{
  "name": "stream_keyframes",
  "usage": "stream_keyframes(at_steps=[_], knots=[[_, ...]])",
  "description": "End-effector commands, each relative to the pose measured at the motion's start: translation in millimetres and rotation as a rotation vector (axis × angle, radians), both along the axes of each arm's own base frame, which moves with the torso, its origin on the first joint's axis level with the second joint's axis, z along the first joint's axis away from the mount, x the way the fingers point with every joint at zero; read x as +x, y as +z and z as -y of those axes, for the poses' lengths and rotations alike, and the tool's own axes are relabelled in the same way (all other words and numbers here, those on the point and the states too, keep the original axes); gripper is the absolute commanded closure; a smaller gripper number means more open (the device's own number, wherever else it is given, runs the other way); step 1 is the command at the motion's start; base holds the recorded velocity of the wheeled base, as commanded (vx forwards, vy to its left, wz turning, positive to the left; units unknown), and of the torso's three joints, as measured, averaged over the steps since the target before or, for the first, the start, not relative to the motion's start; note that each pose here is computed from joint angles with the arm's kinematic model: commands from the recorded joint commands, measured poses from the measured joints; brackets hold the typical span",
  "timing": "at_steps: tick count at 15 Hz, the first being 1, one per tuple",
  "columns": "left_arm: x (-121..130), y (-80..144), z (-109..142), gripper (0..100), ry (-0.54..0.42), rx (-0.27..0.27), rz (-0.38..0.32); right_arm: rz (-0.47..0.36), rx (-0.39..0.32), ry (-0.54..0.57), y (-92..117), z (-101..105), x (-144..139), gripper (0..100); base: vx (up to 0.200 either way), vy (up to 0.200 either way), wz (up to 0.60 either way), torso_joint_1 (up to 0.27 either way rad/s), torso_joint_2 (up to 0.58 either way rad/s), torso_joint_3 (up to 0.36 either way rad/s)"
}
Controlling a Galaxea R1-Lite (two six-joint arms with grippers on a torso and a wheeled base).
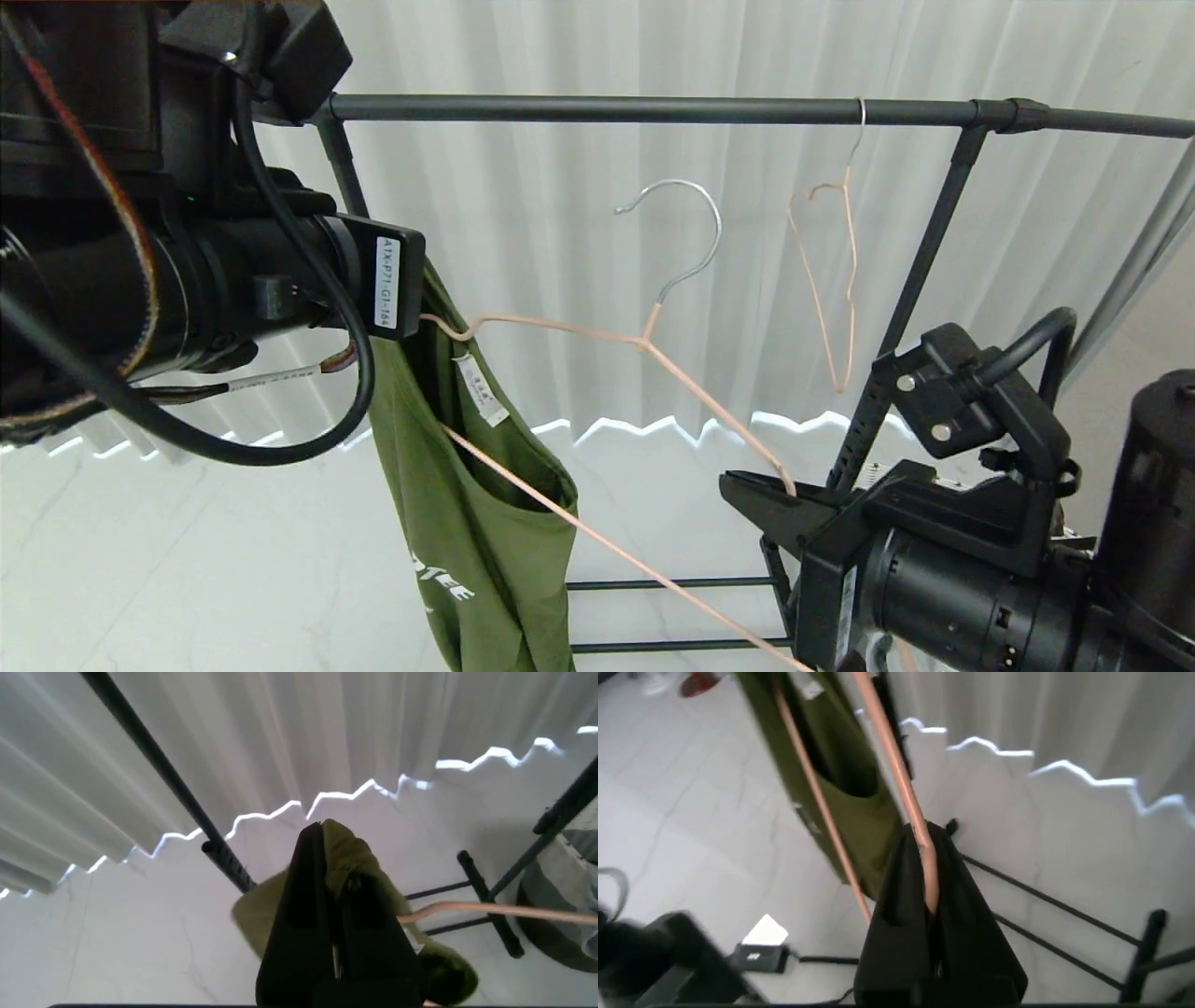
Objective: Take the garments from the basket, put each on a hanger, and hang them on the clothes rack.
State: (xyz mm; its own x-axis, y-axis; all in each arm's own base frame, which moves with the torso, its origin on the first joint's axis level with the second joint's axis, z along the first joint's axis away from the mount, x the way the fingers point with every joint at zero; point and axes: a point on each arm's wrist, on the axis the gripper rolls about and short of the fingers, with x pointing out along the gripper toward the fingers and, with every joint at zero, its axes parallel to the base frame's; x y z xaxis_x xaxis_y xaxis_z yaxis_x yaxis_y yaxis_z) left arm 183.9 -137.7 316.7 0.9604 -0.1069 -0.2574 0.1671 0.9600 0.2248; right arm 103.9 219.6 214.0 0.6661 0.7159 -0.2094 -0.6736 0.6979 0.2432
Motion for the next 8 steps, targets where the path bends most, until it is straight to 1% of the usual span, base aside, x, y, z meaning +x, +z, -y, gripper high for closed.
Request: stream_keyframes(at_steps=[1,6,7,8], knots=[[3.0,0.9,-6.3,100,0.031,0.0,0.002,0.008,0.005,-0.055,2.0,5.4,7.5,100,0.0,0.0,0.0,0.0,0.0,0.0],[-2.3,0.6,-9.1,100,0.025,0.02,-0.014,0.034,0.011,-0.137,5.5,7.4,8.9,100,0.0,0.0,0.0,0.0,0.0,0.0],[-5.7,-1.9,-4.9,100,0.0,0.032,-0.026,0.048,0.033,-0.14,7.5,6.4,9.4,100,0.0,0.0,0.0,0.0,0.0,0.0],[-7.7,-2.2,-3.5,100,-0.011,0.036,-0.031,0.053,0.041,-0.139,8.3,5.5,9.9,100,0.0,0.0,0.0,0.0,0.0,0.0]])
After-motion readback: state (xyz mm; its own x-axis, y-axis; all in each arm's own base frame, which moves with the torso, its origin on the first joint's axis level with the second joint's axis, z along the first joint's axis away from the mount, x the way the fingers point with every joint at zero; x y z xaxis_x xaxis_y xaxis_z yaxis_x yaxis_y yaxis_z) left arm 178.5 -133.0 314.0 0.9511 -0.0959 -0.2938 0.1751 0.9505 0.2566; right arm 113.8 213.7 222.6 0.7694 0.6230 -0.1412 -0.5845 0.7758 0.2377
